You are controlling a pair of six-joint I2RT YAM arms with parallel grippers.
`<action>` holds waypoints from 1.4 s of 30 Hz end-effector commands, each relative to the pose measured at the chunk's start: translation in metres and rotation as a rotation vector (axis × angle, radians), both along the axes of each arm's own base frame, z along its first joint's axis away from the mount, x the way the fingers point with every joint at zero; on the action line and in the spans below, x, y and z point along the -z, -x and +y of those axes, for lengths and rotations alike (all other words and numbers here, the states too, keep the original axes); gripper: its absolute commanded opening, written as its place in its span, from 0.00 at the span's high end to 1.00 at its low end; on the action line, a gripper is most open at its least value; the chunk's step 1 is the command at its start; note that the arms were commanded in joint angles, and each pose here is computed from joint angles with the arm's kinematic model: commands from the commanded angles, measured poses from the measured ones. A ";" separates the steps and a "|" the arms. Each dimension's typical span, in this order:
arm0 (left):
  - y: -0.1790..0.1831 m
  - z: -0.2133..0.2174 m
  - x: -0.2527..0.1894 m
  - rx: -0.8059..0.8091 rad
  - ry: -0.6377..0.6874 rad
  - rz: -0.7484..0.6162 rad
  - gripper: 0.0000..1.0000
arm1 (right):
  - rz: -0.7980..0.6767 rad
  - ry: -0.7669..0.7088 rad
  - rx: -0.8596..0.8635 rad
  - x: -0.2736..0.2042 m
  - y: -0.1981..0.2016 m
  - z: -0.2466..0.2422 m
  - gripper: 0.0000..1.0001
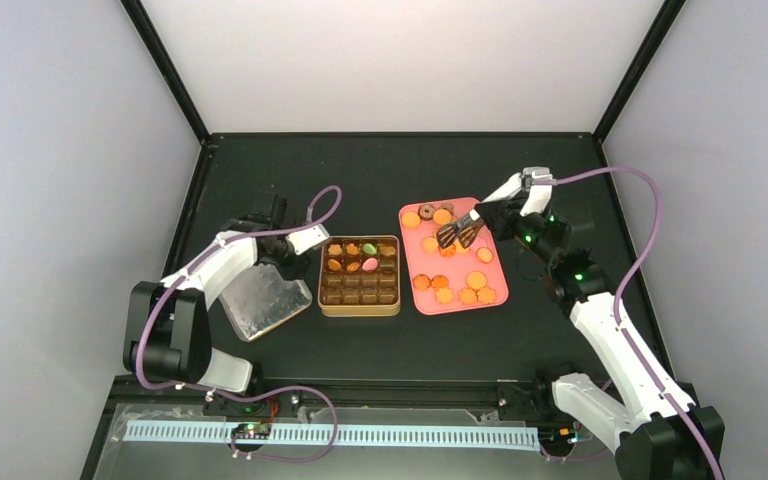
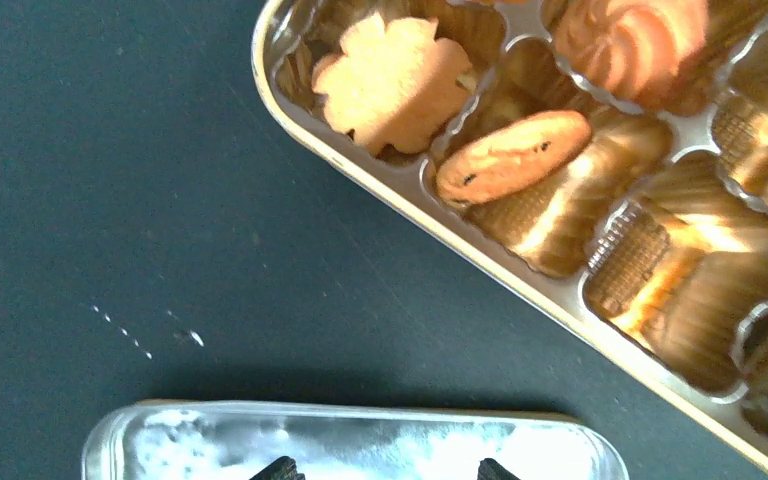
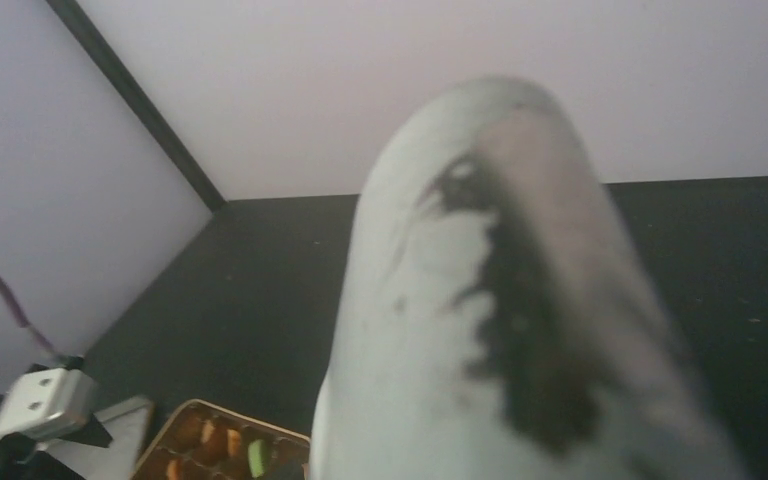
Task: Pack the cookies
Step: Move the packing box to the center of the board, then pick up the fake cookies from the plate.
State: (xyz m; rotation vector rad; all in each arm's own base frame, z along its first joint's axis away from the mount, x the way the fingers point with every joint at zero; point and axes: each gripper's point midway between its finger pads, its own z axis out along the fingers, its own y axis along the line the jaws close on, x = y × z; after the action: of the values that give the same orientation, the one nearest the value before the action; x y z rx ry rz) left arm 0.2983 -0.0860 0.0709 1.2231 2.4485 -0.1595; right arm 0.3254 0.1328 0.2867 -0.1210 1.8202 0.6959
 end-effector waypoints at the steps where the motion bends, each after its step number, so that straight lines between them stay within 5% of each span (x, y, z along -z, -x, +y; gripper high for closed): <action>1: -0.014 -0.008 0.007 0.017 0.001 -0.073 0.54 | -0.056 0.090 0.105 -0.011 -0.007 -0.021 0.58; 22: 0.007 -0.076 0.000 0.093 0.150 -0.008 0.56 | -0.027 0.192 0.198 0.016 -0.039 -0.033 0.58; 34: -0.025 -0.026 -0.064 -0.084 0.158 -0.048 0.24 | 0.008 0.242 0.147 0.041 -0.060 -0.006 0.58; 42: -0.026 0.027 -0.076 -0.240 0.180 -0.023 0.12 | 0.008 0.315 0.113 0.049 -0.078 0.019 0.59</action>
State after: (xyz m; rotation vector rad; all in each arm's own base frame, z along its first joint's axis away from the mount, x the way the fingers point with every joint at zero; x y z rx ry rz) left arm 0.3355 -0.0747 0.1390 0.9081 2.4303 -0.2333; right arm 0.3883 0.1451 0.2098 -0.1985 2.0129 0.3764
